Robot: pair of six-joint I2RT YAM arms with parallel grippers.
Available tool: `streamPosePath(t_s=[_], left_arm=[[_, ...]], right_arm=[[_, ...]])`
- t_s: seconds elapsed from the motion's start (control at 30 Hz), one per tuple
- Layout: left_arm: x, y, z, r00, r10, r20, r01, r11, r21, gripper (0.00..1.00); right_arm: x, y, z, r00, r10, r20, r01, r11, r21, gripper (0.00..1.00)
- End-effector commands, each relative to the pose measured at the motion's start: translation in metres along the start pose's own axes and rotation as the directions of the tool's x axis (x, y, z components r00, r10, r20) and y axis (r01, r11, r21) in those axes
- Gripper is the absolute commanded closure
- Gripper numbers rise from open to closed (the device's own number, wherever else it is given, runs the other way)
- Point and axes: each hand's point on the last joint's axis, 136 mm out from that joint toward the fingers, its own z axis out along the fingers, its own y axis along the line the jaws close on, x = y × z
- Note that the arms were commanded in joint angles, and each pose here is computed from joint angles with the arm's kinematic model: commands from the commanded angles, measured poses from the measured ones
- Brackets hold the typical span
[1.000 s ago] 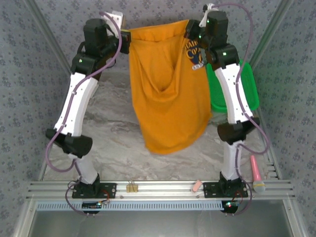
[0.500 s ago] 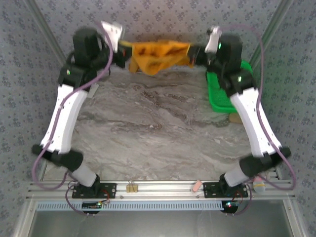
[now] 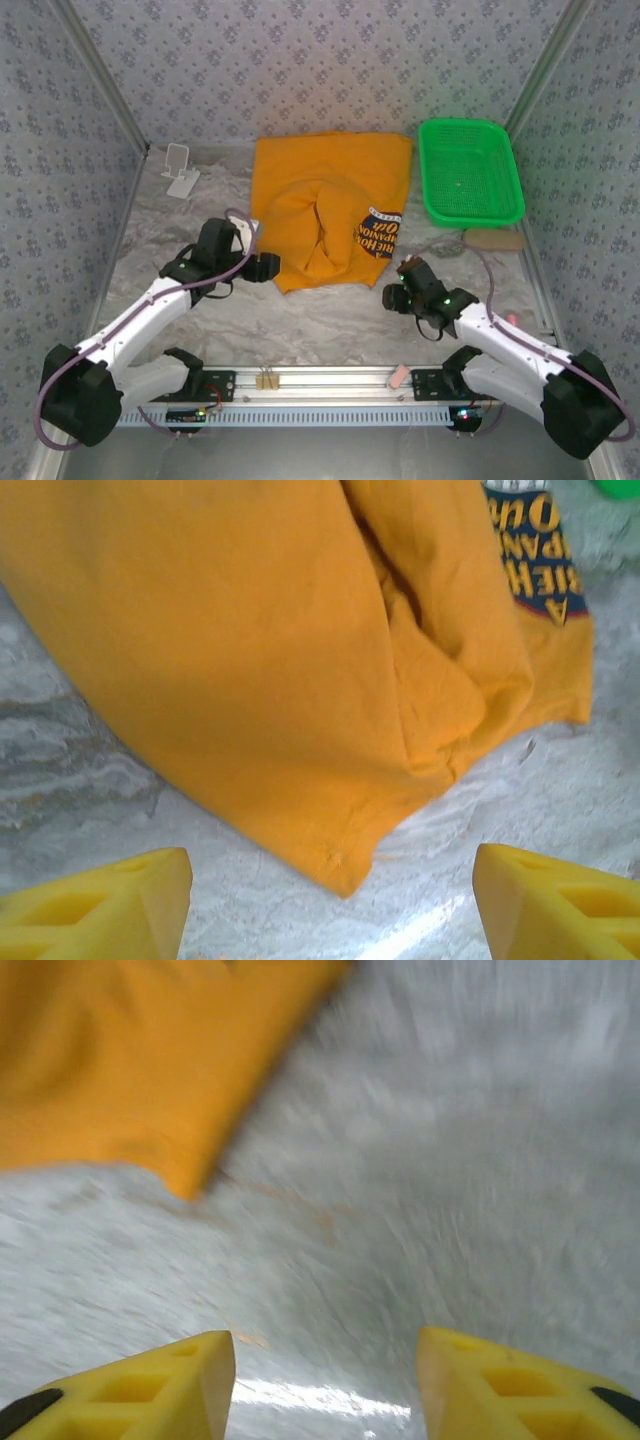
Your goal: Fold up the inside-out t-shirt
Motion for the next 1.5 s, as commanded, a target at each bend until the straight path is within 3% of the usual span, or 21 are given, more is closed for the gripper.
streamPosePath(t_s=[0.0, 0.17, 0.3, 0.5, 0.6, 0.67, 0.7, 0.73, 0.77, 0.87, 0.97, 1.1, 1.13, 1.2, 1.3, 1.37, 1.47], left_arm=[[-0.039, -0.007, -0.004, 0.995, -0.031, 0.098, 0.031, 1.0, -0.002, 0.26], [-0.064, -0.012, 0.03, 0.992, -0.119, 0.046, 0.119, 0.993, 0.003, 0.29], [-0.072, -0.018, 0.077, 0.986, -0.163, -0.026, 0.163, 0.986, 0.019, 0.29], [-0.052, -0.014, 0.136, 0.964, -0.235, -0.125, 0.222, 0.969, -0.108, 0.37], [-0.036, -0.01, 0.155, 0.956, -0.255, -0.145, 0.233, 0.96, -0.154, 0.5], [-0.025, -0.005, 0.163, 0.951, -0.259, -0.167, 0.231, 0.958, -0.171, 0.76], [-0.019, -0.008, 0.164, 0.953, -0.236, -0.192, 0.211, 0.967, -0.144, 0.92], [-0.015, -0.015, 0.159, 0.952, -0.217, -0.217, 0.197, 0.974, -0.111, 0.98], [-0.012, -0.023, 0.149, 0.952, -0.199, -0.232, 0.188, 0.98, -0.069, 1.0], [0.0, -0.042, 0.101, 0.959, -0.14, -0.248, 0.149, 0.989, 0.014, 1.0], [0.024, -0.038, 0.055, 0.946, -0.147, -0.289, 0.157, 0.987, 0.012, 1.0], [0.048, -0.05, 0.033, 0.921, -0.17, -0.35, 0.223, 0.968, 0.116, 1.0], [0.046, -0.054, 0.034, 0.921, -0.172, -0.348, 0.233, 0.962, 0.141, 0.95], [0.033, -0.055, 0.041, 0.931, -0.188, -0.314, 0.242, 0.96, 0.142, 0.62], [0.002, -0.061, 0.059, 0.946, -0.198, -0.257, 0.241, 0.959, 0.151, 0.47], [-0.016, -0.068, 0.075, 0.953, -0.19, -0.237, 0.231, 0.96, 0.159, 0.45], [-0.037, -0.077, 0.105, 0.956, -0.181, -0.232, 0.222, 0.962, 0.161, 0.4]], right_arm=[[-0.078, 0.028, -0.03, 0.978, -0.074, 0.197, 0.082, 0.996, -0.033, 0.46], [-0.121, 0.082, -0.006, 0.978, -0.117, 0.173, 0.145, 0.977, -0.159, 0.46], [-0.139, 0.119, 0.03, 0.977, -0.152, 0.151, 0.179, 0.966, -0.186, 0.46], [-0.126, 0.147, 0.086, 0.967, -0.227, 0.115, 0.246, 0.95, -0.193, 0.45], [-0.106, 0.153, 0.108, 0.959, -0.271, 0.084, 0.282, 0.944, -0.175, 0.45], [-0.098, 0.15, 0.118, 0.955, -0.288, 0.07, 0.294, 0.948, -0.119, 0.55], [-0.1, 0.149, 0.117, 0.951, -0.293, 0.101, 0.302, 0.95, -0.084, 0.76], [-0.101, 0.148, 0.111, 0.943, -0.296, 0.153, 0.307, 0.95, -0.056, 0.97], [-0.104, 0.146, 0.102, 0.937, -0.296, 0.187, 0.306, 0.952, -0.028, 1.0], [-0.11, 0.125, 0.061, 0.936, -0.272, 0.222, 0.27, 0.962, 0.041, 1.0], [-0.103, 0.091, 0.026, 0.951, -0.235, 0.202, 0.218, 0.971, 0.102, 1.0], [-0.083, 0.057, 0.027, 0.969, -0.228, 0.098, 0.212, 0.966, 0.15, 1.0], [-0.078, 0.057, 0.031, 0.971, -0.226, 0.082, 0.214, 0.968, 0.134, 1.0], [-0.072, 0.068, 0.037, 0.975, -0.216, 0.055, 0.213, 0.975, 0.059, 1.0], [-0.054, 0.078, 0.04, 0.975, -0.219, 0.028, 0.218, 0.975, 0.03, 1.0], [-0.041, 0.062, 0.044, 0.987, -0.16, 0.001, 0.16, 0.983, 0.086, 0.98], [-0.048, 0.044, 0.04, 0.992, -0.128, -0.005, 0.126, 0.97, 0.209, 0.82]])
